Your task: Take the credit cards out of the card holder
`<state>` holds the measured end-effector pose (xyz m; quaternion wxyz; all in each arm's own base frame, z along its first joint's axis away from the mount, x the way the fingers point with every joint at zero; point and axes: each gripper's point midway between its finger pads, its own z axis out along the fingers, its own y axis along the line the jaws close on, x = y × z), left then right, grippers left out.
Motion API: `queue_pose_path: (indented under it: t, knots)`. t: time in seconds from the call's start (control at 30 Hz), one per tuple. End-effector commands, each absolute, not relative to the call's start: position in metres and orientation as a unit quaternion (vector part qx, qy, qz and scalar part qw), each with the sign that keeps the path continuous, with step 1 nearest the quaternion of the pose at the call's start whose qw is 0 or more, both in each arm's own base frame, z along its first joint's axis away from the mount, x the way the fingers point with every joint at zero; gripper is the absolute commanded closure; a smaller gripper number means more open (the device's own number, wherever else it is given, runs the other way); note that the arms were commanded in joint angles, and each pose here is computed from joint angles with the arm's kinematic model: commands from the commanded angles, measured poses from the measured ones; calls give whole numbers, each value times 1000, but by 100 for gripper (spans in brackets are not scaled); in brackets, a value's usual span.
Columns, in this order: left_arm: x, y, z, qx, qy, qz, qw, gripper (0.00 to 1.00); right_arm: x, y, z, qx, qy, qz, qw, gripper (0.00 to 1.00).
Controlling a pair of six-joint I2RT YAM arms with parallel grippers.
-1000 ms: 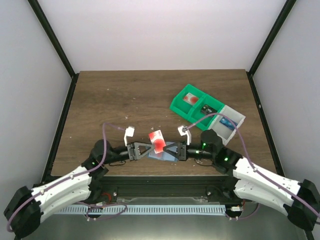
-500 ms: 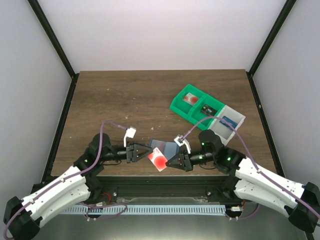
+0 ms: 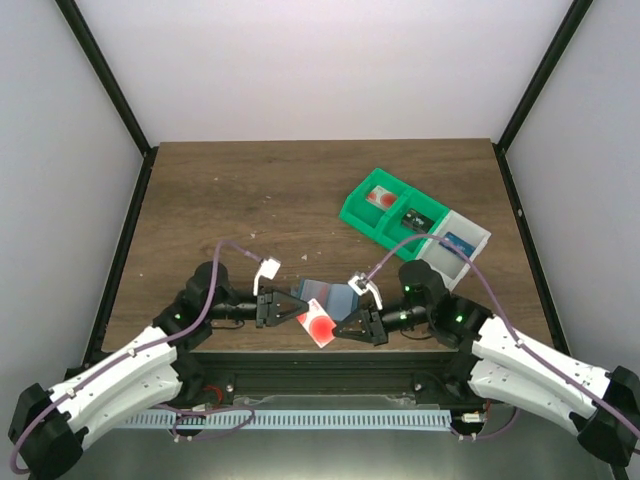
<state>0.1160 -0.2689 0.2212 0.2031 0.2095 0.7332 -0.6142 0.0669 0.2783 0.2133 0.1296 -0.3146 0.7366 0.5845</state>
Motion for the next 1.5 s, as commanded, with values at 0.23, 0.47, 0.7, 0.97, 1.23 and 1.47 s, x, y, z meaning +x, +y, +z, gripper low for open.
queue_pose_path:
  t: [0.23,0.47,0.7,0.97,1.23,1.47]
  knots:
    - [106,-263,236,222,697,-645,219,100,73,276,228,-293,732,592,165,83]
    - [133,-256,234,130,700,-650,264,100,93,268,249,-167,696,664,214,53]
    - [157,-253,253,58,668,-680,296,100,117,272,239,-98,717,654,220,54]
    - [170,-252,263,32,649,-690,319,100,135,270,252,-47,702,667,245,66]
    - [171,-254,260,25,644,-700,307,100,140,276,244,-39,706,666,237,66]
    - [170,-255,257,22,641,-706,299,100,143,281,249,-43,702,669,239,78]
